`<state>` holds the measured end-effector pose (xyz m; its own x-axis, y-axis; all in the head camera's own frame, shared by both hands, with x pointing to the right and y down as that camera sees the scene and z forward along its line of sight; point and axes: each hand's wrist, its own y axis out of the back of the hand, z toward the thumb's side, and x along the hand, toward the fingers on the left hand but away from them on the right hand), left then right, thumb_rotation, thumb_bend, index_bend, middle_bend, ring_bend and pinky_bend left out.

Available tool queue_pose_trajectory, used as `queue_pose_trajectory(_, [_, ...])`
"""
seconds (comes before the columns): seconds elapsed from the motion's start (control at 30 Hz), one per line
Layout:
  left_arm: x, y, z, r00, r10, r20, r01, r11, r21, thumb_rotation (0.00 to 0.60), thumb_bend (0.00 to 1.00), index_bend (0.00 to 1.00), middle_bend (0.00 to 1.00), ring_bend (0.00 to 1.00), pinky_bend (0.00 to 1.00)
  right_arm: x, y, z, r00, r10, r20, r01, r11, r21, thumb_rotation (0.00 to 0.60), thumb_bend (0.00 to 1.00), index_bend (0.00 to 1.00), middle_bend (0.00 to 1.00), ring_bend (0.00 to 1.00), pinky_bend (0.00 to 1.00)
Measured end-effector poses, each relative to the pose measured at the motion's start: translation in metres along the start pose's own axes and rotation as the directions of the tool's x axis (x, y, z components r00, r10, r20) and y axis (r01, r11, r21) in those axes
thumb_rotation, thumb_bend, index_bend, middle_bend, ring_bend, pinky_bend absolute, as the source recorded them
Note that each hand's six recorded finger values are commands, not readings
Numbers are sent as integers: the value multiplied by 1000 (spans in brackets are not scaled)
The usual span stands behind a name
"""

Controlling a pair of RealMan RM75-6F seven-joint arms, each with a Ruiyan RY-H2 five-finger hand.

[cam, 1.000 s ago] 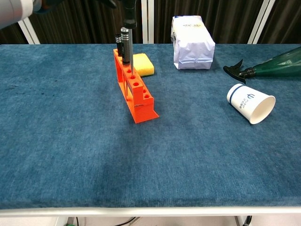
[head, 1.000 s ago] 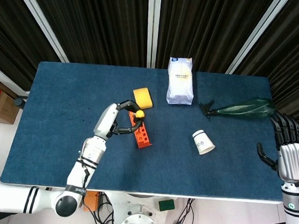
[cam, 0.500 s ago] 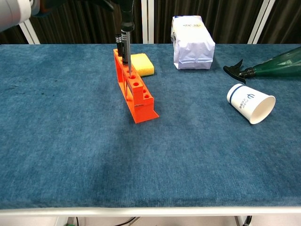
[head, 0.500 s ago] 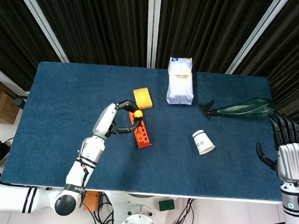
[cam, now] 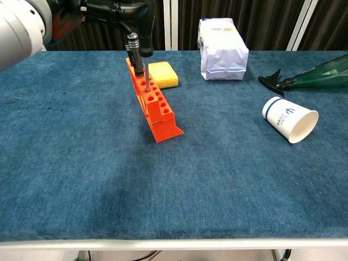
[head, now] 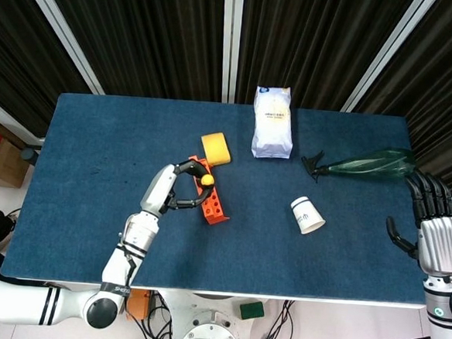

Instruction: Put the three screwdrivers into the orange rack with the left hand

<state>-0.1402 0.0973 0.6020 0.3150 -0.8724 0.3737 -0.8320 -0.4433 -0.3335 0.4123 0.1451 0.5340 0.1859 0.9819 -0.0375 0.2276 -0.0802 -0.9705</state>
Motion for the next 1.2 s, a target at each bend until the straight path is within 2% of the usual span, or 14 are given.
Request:
queue_pose_trajectory(0.57, [-2, -5, -9, 1000, -23, 13, 23, 1000, -2, 600, 338, 585, 510, 377, 334, -1, -2, -1, 1000, 7, 3, -7, 1000, 4, 600, 402, 0, 0, 0, 0])
queue_pose_trajectory(1.2, [-4, -8, -12, 999, -46, 22, 46, 999, 3, 600, 337, 419, 471, 345, 334, -1, -3, -3, 1000, 9, 8, -9, 1000, 7, 600, 402, 0, 0, 0, 0])
